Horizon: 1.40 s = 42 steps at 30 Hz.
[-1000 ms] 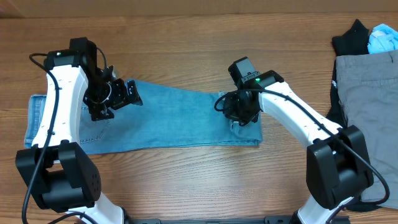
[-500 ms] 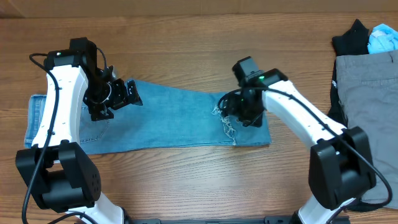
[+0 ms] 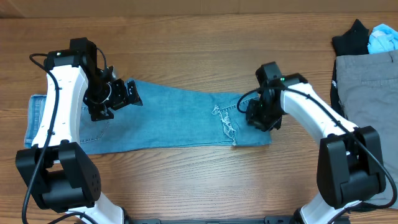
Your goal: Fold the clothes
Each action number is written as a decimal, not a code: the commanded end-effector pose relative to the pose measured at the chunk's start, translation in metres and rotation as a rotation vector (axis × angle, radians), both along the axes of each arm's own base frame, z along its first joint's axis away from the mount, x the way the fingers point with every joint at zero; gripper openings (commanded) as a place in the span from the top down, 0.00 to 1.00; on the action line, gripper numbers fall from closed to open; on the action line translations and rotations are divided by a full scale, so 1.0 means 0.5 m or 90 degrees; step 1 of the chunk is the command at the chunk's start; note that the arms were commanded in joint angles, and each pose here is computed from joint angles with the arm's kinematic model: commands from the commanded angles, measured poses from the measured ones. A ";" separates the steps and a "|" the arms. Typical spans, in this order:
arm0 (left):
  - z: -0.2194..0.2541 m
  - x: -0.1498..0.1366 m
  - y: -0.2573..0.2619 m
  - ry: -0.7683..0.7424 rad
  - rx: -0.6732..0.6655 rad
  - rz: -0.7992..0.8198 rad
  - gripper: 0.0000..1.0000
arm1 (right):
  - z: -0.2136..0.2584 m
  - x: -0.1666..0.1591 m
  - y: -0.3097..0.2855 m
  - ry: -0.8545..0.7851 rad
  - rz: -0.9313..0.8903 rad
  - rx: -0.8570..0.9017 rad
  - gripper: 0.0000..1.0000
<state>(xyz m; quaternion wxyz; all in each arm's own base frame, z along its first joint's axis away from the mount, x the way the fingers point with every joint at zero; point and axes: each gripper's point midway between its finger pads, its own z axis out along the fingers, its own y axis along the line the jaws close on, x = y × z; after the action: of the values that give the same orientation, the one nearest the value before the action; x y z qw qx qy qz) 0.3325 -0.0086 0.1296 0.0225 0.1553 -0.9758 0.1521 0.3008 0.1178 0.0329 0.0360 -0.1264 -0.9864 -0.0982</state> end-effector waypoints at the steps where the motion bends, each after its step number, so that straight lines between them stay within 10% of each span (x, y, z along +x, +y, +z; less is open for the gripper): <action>1: 0.007 -0.005 0.000 -0.008 0.002 -0.014 0.00 | -0.007 -0.027 0.018 0.012 0.000 0.044 0.82; 17: 0.007 -0.005 0.000 -0.008 0.003 -0.014 0.00 | 0.006 0.030 0.033 -0.075 -0.044 0.078 0.86; 19: 0.007 -0.005 0.000 -0.008 0.003 -0.014 0.00 | 0.053 0.053 0.019 -0.103 -0.050 0.061 0.75; 23: 0.007 -0.004 0.000 -0.009 0.003 -0.014 0.00 | 0.138 0.084 -0.051 -0.148 -0.086 -0.019 0.00; 42: 0.006 -0.010 -0.001 -0.003 0.001 -0.021 0.00 | -0.006 0.055 -0.036 -0.092 0.108 0.121 0.00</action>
<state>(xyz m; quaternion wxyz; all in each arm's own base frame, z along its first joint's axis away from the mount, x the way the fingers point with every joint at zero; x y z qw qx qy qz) 0.3294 -0.0090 0.1293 0.0286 0.1544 -0.9759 0.1518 0.3296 0.0819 0.0289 -0.0145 -0.0743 -0.9862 -0.1471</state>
